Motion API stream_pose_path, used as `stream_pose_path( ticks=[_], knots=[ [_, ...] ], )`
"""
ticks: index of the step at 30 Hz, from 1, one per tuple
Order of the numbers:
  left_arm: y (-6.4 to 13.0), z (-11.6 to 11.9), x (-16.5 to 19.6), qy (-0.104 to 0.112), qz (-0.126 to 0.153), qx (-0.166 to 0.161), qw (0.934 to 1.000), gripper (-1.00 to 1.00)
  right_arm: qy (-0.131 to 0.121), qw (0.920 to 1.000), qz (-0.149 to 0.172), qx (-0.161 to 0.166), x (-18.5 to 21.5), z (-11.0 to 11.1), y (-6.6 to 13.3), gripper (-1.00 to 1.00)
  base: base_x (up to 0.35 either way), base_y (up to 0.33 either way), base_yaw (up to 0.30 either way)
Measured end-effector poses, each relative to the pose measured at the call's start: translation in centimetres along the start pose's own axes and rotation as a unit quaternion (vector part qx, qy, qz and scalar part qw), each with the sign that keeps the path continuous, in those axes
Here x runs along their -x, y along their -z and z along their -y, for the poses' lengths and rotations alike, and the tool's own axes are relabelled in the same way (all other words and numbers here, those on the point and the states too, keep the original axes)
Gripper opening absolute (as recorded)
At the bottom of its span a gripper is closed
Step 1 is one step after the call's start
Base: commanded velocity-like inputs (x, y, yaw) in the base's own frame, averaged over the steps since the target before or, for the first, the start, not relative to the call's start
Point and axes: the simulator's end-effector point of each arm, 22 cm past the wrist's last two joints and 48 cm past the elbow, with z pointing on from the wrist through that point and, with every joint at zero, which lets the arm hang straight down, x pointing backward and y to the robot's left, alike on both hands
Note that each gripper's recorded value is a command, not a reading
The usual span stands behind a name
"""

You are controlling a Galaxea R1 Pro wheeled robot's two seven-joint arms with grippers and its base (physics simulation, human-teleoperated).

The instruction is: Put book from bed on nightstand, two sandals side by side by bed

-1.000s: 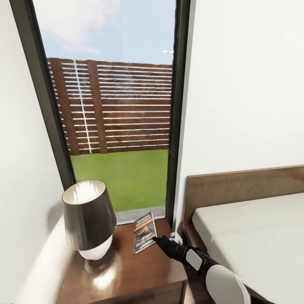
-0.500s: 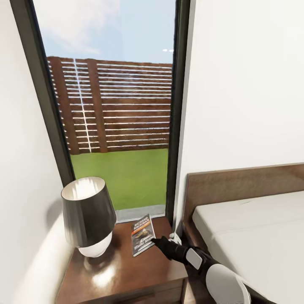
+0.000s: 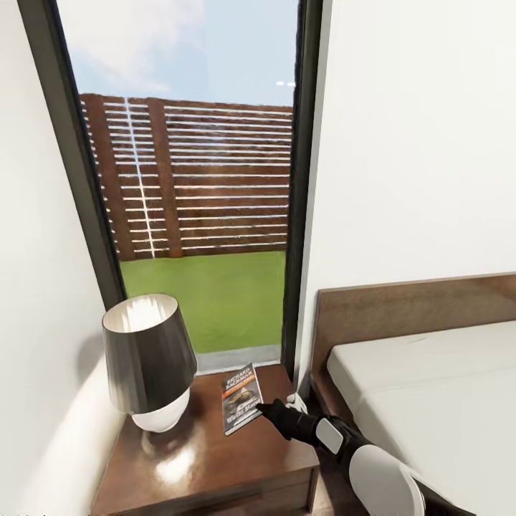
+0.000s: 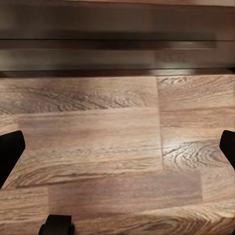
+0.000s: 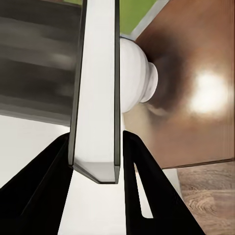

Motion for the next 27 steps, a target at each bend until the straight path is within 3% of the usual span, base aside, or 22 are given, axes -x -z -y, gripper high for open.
stream_pose_path(
  ticks=[9, 20, 27],
  knots=[
    [-1.4, -0.2, -0.9, 0.000, 0.001, 0.000, 1.0000, 1.00, -0.001, 1.0000, -0.005, -0.001, 0.0, 1.1, -0.5, -1.00, 0.000, 0.000, 0.000],
    [-3.1, -0.6, -2.2, -0.002, 0.000, 0.000, 1.0000, 1.00, -0.033, 0.9993, -0.012, 0.010, -0.7, 2.4, -1.1, -1.00, 0.000, 0.000, 0.000],
    [-4.2, -0.8, -3.0, -0.002, 0.001, 0.000, 1.0000, 1.00, -0.040, 0.9991, -0.009, 0.012, -1.0, 3.5, -1.5, -1.00, 0.000, 0.000, 0.000]
  ],
)
